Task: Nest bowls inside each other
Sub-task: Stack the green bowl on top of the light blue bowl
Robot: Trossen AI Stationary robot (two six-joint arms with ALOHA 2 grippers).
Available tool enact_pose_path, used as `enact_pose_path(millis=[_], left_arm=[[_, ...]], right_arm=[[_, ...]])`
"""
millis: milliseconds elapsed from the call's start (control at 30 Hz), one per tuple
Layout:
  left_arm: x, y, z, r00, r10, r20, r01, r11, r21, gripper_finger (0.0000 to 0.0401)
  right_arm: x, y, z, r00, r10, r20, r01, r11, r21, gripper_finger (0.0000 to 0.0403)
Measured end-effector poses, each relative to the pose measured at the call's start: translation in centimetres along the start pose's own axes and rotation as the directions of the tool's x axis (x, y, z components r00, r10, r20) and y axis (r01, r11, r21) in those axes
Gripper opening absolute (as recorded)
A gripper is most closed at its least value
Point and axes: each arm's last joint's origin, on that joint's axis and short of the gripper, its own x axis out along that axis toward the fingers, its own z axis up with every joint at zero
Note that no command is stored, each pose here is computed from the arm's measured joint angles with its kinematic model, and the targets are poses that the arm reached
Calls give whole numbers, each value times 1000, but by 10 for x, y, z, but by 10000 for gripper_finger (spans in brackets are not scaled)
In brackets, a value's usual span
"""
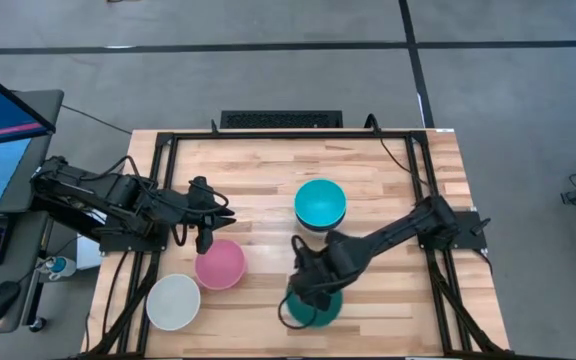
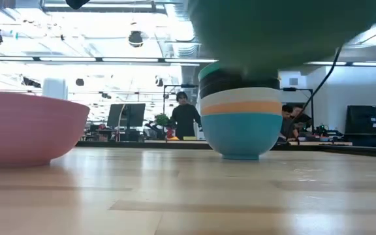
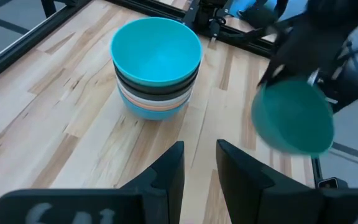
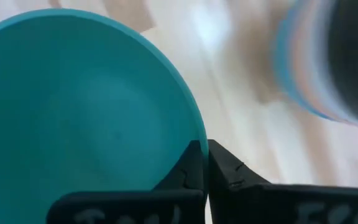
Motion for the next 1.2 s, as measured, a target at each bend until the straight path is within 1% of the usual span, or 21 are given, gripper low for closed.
enact_pose_path(millis=[67,133,167,200,267,333,400,567,633,700,800,867,967,1033,1100,1200], left_arm=[[0,0,0,1000,0,0,0,1000,0,84],[0,0,0,1000,-1,0,1,1000,-2,84],[0,0,0,1000,-2,1,2,1000,-6,84],[0,0,0,1000,-5,-1,5,1000,-9,84],[2,-1,0,1000,-5,-5,5,1000,-11,84],[3,-2,-1,1000,-12,-11,12,1000,-10,84],[4,-3,0,1000,-29,-8,28,999,-14,84],[4,-4,0,999,-40,-9,40,998,-43,84],[5,-4,0,999,-37,-9,37,998,-59,84],[4,-4,0,999,-36,-10,36,998,-61,84],[5,-4,0,999,-31,-15,30,998,-53,84],[5,-3,0,999,-29,-15,28,998,-51,84],[4,-3,0,1000,-15,-7,15,999,-48,84],[5,-3,0,1000,-12,-11,11,999,-47,84],[5,-3,-1,1000,-11,-12,10,999,-47,84],[5,-2,0,1000,-7,-9,6,999,-46,84]], right_arm=[[-20,-6,-2,999,-28,23,28,1000,13,11],[-36,-11,2,994,-1,114,-1,1000,24,11],[-47,-16,-1,988,-14,152,9,999,33,11],[-58,-26,0,981,-28,190,17,998,62,11],[-78,-44,3,959,-38,282,-1,991,136,11],[-91,-67,0,935,-100,339,43,984,171,11],[-106,-90,4,898,-156,412,57,968,244,11],[-129,-156,6,871,-220,439,54,931,360,11],[-129,-177,4,881,-240,408,76,922,379,10],[-126,-193,10,889,-245,386,72,909,411,11],[-119,-210,14,921,-205,331,60,915,400,11],[-113,-215,21,924,-221,313,83,913,398,10],[-97,-219,28,945,-213,249,112,925,364,10],[-87,-220,34,957,-196,216,109,928,356,10],[-78,-221,38,973,-153,171,92,943,320,10],[-71,-221,43,980,-135,148,84,947,309,11]])
